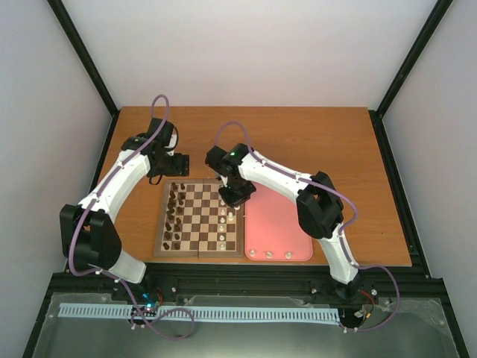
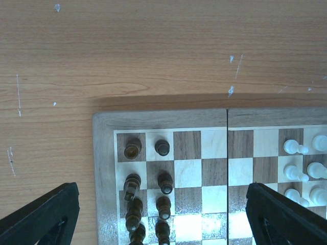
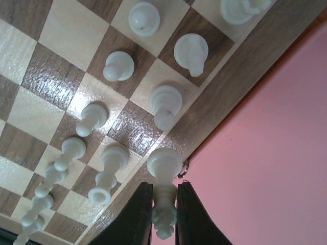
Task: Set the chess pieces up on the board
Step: Place the chess piece in the storage box.
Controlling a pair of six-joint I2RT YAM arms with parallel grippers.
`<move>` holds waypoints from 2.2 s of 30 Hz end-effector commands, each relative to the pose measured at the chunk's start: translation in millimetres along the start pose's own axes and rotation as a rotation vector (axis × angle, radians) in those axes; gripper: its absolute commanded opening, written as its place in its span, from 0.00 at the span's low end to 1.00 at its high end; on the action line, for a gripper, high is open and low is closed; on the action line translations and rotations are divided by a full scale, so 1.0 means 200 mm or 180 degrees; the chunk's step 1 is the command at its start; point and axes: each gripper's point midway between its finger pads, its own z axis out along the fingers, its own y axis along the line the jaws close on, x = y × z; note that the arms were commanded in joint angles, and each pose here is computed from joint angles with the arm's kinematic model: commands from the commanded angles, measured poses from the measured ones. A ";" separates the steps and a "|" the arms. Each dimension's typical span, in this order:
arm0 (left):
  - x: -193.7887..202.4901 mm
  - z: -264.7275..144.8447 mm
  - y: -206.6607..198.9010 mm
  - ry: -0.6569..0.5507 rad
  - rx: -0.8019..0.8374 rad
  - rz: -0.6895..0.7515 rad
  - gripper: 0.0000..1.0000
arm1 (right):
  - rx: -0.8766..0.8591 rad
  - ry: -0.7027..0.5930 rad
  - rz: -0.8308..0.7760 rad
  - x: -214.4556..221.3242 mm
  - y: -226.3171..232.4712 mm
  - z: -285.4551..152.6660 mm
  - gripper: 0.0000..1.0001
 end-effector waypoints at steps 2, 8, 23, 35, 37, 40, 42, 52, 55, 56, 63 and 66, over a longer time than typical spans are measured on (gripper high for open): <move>-0.04 -0.02 -0.01 -0.0031 0.0044 -0.0032 1.00 | 0.0092 0.0035 -0.0088 -0.02 0.00 0.03 0.03; -0.06 -0.01 -0.02 -0.0016 0.0056 -0.0031 1.00 | 0.0089 0.0041 -0.0111 -0.04 0.00 0.05 0.03; -0.05 -0.02 -0.02 -0.0036 0.0072 -0.0029 1.00 | 0.0092 -0.0012 -0.0114 -0.08 0.01 0.02 0.03; -0.05 -0.04 -0.02 -0.0072 0.0071 -0.0033 1.00 | 0.0138 0.0056 -0.0146 -0.03 0.02 0.04 0.03; -0.05 -0.04 -0.01 -0.0069 0.0068 -0.0031 1.00 | 0.0164 0.0064 -0.0142 -0.02 0.01 0.03 0.03; -0.05 -0.05 -0.02 -0.0078 0.0081 -0.0033 1.00 | 0.0216 0.0057 -0.0124 0.00 -0.01 0.01 0.03; -0.06 -0.05 -0.02 -0.0081 0.0084 -0.0030 1.00 | 0.0264 0.0063 -0.0113 0.02 -0.02 0.01 0.03; -0.04 -0.06 -0.01 -0.0090 0.0081 -0.0028 1.00 | 0.0378 0.0132 -0.0109 0.12 -0.08 -0.02 0.03; -0.04 -0.07 -0.01 -0.0099 0.0073 -0.0024 1.00 | 0.0451 0.0140 -0.0088 0.16 -0.11 -0.02 0.03; -0.04 -0.07 -0.01 -0.0097 0.0075 -0.0025 1.00 | 0.0454 0.0139 -0.0075 0.16 -0.12 -0.02 0.03; -0.04 -0.06 -0.01 -0.0083 0.0078 -0.0027 1.00 | 0.0414 0.0083 -0.0035 0.17 -0.11 -0.03 0.03; -0.04 -0.05 -0.01 -0.0083 0.0074 -0.0025 1.00 | 0.0501 0.0115 0.0016 0.21 -0.15 -0.01 0.03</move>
